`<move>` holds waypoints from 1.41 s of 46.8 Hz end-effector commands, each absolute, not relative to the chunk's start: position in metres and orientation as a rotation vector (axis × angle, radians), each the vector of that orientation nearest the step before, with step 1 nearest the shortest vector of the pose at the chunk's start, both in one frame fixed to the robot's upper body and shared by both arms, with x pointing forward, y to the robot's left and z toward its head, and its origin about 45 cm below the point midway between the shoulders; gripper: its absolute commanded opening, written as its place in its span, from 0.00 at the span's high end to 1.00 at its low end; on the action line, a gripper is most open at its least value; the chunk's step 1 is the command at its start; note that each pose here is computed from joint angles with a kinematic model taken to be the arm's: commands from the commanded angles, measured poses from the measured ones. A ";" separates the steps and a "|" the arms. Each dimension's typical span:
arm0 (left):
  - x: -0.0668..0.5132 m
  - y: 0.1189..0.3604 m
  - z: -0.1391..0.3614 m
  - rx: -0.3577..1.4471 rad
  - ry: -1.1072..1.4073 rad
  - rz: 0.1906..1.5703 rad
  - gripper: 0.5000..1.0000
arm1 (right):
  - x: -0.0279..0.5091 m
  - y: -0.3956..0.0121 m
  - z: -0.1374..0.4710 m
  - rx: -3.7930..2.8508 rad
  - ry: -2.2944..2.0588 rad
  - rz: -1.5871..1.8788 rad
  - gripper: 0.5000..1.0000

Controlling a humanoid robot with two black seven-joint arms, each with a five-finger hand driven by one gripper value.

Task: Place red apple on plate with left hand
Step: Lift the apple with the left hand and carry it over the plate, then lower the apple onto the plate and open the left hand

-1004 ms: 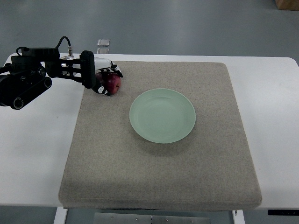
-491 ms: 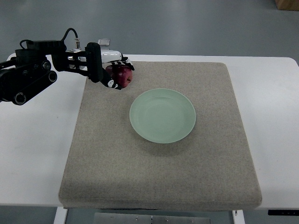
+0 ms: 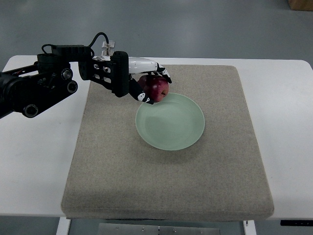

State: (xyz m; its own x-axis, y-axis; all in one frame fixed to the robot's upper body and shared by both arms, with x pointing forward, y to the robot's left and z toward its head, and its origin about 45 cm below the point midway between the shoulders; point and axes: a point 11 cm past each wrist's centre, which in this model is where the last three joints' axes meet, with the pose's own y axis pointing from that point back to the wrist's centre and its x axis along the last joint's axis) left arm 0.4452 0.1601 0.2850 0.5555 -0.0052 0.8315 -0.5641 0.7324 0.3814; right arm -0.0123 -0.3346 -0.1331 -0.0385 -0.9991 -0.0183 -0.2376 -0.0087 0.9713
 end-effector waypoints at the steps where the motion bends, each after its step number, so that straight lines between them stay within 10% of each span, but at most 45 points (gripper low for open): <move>1: 0.443 0.157 0.282 0.688 -0.932 0.350 0.80 | -0.012 -0.335 -0.133 1.375 -1.408 -1.126 0.07; 44: 0.424 0.121 0.247 0.665 -0.885 0.256 0.67 | -0.012 -0.335 -0.133 1.375 -1.410 -1.127 0.07; 66: 0.420 0.116 0.242 0.643 -0.863 0.262 0.14 | -0.012 -0.335 -0.133 1.375 -1.410 -1.127 0.07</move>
State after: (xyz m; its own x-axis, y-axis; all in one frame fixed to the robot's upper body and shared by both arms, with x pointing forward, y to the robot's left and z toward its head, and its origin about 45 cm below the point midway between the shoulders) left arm 0.4203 0.1160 0.2419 0.6334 -0.0419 0.7727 -0.4600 0.7825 0.4196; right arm -0.0122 -0.3346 -0.1331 -0.0382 -0.9991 -0.0183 -0.2378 -0.0087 0.9713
